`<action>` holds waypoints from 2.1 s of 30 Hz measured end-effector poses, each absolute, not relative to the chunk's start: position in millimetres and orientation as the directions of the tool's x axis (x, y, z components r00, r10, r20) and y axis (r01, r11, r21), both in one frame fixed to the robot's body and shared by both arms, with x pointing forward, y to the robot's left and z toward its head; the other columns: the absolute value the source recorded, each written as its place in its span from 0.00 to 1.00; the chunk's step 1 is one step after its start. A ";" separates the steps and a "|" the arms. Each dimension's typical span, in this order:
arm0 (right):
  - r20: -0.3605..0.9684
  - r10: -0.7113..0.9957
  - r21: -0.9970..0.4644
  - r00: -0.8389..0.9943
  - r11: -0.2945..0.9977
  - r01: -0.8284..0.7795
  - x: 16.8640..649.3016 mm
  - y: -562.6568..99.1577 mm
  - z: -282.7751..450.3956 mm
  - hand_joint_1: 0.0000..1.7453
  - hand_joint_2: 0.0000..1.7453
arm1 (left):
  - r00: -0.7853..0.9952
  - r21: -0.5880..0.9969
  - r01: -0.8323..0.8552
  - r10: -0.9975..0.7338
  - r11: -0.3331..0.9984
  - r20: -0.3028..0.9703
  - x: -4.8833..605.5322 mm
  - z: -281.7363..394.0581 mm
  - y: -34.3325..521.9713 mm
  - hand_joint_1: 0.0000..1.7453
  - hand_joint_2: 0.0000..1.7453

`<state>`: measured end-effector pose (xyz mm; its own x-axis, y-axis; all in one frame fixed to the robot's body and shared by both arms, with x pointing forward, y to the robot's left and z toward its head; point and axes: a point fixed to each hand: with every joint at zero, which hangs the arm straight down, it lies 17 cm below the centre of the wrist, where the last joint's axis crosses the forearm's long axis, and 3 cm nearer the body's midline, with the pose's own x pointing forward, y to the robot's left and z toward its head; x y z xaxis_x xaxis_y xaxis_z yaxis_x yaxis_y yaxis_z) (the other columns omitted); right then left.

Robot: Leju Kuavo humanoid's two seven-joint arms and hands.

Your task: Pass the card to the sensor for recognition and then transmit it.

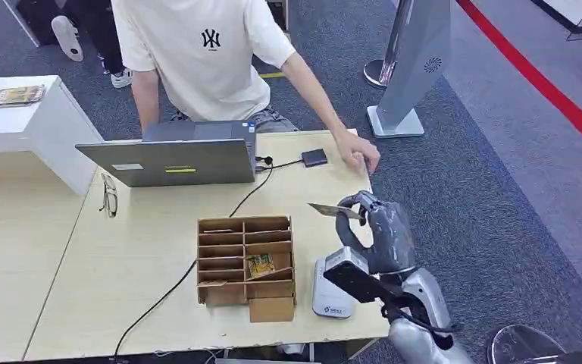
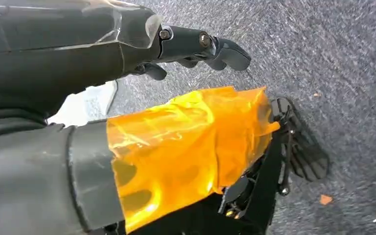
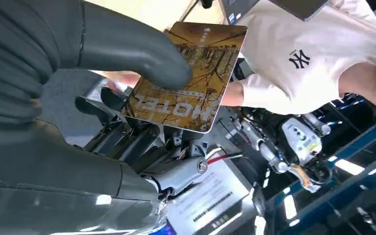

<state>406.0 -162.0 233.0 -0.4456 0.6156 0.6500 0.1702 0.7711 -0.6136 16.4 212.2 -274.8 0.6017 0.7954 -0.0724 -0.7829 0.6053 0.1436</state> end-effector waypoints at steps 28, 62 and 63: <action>0.239 0.926 -0.908 -0.292 0.320 0.272 551.7 -136.6 222.1 0.14 1.00 | 0.733 0.124 -0.666 0.676 0.736 -0.072 16.9 -274.4 226.6 0.00 0.00; 0.707 0.463 -0.507 -0.534 0.859 0.073 407.0 -90.5 247.4 0.06 1.00 | 0.670 0.145 -0.732 0.742 0.666 -0.030 19.1 -274.3 225.2 0.00 0.00; 0.716 0.455 -0.504 -0.530 0.862 0.058 400.5 -87.2 242.2 0.44 1.00 | 0.667 0.146 -0.734 0.744 0.664 -0.030 18.7 -274.4 224.8 0.00 0.00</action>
